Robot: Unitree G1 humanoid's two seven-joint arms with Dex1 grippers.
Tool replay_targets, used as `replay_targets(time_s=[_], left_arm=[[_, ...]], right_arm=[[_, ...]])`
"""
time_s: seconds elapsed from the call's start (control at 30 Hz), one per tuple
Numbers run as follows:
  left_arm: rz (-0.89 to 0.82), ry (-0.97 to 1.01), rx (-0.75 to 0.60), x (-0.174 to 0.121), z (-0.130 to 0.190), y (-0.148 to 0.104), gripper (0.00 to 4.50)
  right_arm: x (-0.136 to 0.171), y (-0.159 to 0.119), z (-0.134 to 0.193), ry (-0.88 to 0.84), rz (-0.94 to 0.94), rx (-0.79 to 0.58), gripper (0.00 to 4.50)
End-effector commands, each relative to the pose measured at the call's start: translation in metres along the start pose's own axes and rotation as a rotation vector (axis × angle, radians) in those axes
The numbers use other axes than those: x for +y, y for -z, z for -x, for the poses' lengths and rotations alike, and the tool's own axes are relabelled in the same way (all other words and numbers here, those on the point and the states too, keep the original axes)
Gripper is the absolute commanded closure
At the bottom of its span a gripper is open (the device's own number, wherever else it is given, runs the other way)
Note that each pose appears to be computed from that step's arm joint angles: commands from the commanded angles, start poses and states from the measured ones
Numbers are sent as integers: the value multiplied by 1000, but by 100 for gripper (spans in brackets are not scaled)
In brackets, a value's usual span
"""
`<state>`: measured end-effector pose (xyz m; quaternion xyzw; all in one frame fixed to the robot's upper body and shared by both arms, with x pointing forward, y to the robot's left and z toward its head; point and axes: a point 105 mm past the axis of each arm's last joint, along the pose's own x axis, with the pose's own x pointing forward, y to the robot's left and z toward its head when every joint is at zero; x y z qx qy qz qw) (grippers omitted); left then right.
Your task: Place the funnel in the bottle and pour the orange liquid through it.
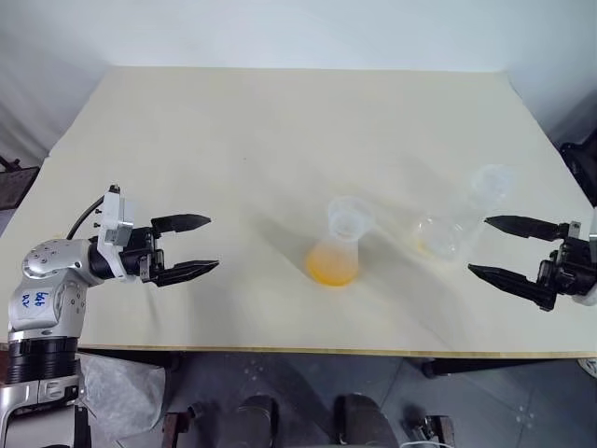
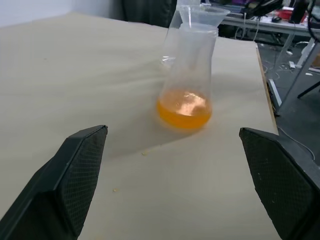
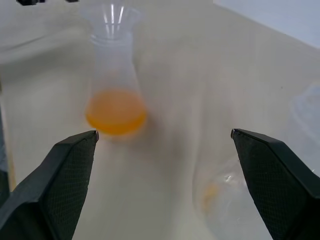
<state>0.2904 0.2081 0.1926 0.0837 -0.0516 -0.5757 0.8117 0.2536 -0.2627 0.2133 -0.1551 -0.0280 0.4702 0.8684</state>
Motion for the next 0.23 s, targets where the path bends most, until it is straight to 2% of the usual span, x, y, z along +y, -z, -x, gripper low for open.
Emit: replay_targets(time_s=[0.03, 0.23], left_arm=[[-59, -22, -26, -3, 5, -12, 0], [-66, -29, -20, -7, 8, -11, 0]], right_arm=[[0, -1, 2, -47, 36, 31, 5], [-2, 1, 5, -60, 43, 43, 5]])
